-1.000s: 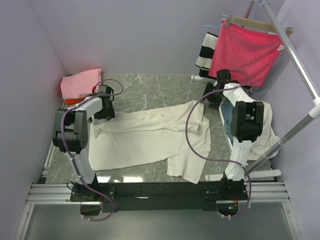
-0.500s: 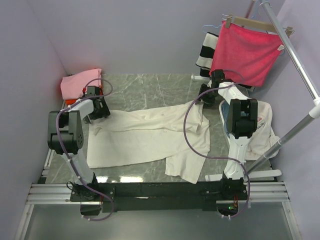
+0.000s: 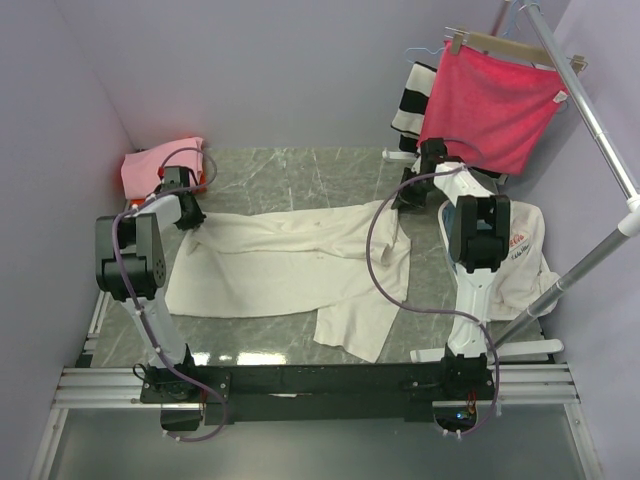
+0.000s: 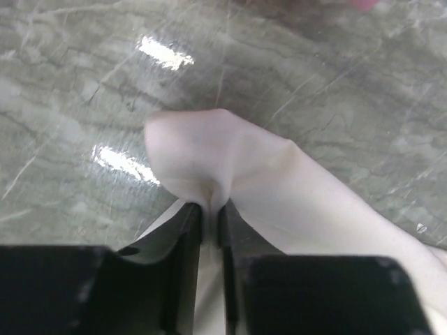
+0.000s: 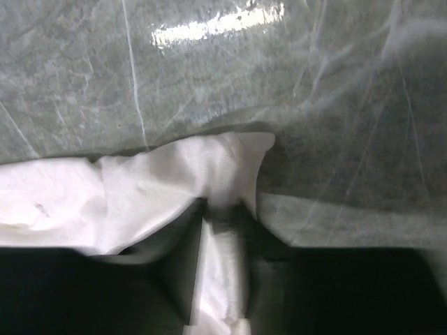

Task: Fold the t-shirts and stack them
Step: Fold the tshirt

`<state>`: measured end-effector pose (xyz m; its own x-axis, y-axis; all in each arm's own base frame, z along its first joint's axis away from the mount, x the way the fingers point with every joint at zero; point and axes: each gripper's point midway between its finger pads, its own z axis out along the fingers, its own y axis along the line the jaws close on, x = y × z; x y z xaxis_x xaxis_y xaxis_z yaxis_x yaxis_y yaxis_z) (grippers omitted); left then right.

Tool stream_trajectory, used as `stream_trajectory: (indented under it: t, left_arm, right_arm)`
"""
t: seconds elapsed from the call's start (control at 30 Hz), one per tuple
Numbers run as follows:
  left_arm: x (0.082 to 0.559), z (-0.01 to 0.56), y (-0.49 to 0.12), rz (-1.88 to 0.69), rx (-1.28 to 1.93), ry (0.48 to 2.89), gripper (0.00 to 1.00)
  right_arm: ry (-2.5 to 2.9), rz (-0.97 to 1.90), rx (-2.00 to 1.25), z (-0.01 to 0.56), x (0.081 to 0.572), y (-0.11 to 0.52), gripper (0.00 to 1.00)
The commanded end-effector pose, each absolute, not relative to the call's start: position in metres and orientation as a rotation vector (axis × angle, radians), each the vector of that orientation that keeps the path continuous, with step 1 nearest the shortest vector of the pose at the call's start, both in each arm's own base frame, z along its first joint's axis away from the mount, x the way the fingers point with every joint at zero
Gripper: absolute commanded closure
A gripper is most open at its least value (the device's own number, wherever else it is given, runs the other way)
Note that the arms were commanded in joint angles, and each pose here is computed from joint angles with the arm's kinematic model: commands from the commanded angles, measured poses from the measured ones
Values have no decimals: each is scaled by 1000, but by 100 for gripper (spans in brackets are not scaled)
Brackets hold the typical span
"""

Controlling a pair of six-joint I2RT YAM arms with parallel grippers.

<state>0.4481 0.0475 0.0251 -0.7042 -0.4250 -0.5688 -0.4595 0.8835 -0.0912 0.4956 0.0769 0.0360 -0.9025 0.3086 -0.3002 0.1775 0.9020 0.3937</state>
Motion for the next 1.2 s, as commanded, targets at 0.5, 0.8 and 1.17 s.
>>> stream_trajectory:
  t: [0.5, 0.8, 1.17]
  left_arm:
    - [448, 72, 111, 511, -656, 2345, 75]
    - [423, 83, 136, 804, -718, 2233, 35]
    - [425, 104, 58, 269, -675, 2260, 3]
  right_arm:
    - [2530, 266, 422, 76, 547, 39, 100]
    - [2392, 151, 450, 111, 579, 22, 83]
    - [2313, 237, 280, 183, 527, 80, 19]
